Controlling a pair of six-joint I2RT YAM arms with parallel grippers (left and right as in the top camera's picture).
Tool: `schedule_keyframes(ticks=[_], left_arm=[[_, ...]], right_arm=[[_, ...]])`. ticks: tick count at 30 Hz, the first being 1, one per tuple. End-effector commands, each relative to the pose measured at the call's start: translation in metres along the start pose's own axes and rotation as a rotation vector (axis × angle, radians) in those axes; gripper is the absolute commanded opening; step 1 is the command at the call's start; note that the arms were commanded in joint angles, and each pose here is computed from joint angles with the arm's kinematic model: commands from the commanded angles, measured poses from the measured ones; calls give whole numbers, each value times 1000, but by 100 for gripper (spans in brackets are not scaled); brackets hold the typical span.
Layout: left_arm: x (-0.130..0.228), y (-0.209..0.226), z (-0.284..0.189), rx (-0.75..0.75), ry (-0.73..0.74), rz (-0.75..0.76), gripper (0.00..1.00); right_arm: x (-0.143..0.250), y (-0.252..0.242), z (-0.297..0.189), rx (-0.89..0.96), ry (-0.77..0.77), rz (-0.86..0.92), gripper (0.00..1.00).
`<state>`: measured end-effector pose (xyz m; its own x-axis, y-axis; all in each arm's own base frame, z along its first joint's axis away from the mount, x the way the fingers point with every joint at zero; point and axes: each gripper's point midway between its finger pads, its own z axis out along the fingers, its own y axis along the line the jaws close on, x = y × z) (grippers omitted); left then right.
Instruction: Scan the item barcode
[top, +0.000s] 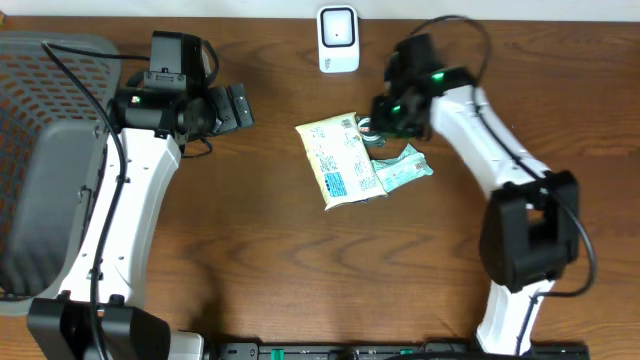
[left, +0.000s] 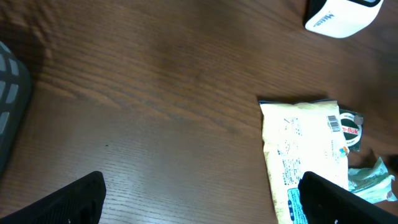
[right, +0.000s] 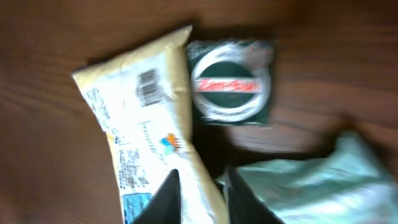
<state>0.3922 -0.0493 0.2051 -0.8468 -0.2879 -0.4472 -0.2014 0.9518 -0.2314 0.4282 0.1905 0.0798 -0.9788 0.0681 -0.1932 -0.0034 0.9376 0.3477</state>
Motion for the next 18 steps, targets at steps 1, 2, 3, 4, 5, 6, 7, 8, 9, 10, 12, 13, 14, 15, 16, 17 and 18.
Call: schedule_keyframes(ticks=[1,2,3,4,5,6,7,8,9,10,12,13,14,15,16,17,18], left_arm=[[-1,-2,1,8,3,2,98],[-1,-2,1,8,3,2,98],[-1,-2,1,8,3,2,98],[-1,-2,1,8,3,2,98],[-1,-2,1,8,3,2,98],[-1,-2,1,8,3,2,98],[-1,-2,1,8,4,2,98],[-1,-2,1,8,3,2,98],[-1,-2,1,8,3,2,98],[-1,-2,1,8,3,2,98],[-1,-2,1,8,3,2,98],[-1,-2,1,8,3,2,98],[-1,-2,1,8,3,2,98],[-1,-2,1,8,3,2,98],[-1,-2,1,8,3,2,98],[-1,-2,1,8,3,2,98],[-1,-2,1,8,3,2,98]], right_arm=[[8,-14,25,88,22,94,6],[10,-14,31,91,31,91,2],[11,-16,36,95,40,96,1],[13,-17,39,99,48,101,1],[15,-19,42,103,56,104,1],[16,-19,43,106,62,106,1],[18,-21,46,111,71,108,1],[18,-21,46,111,73,108,1],[20,-21,47,108,80,109,1],[21,-20,47,108,85,108,1],[25,-19,48,113,98,104,1],[29,-18,48,118,108,100,1],[32,-18,48,121,121,81,1],[37,-18,47,127,138,64,1],[41,-20,47,143,153,55,1],[46,-24,45,164,170,47,2],[51,-28,44,190,188,45,2]])
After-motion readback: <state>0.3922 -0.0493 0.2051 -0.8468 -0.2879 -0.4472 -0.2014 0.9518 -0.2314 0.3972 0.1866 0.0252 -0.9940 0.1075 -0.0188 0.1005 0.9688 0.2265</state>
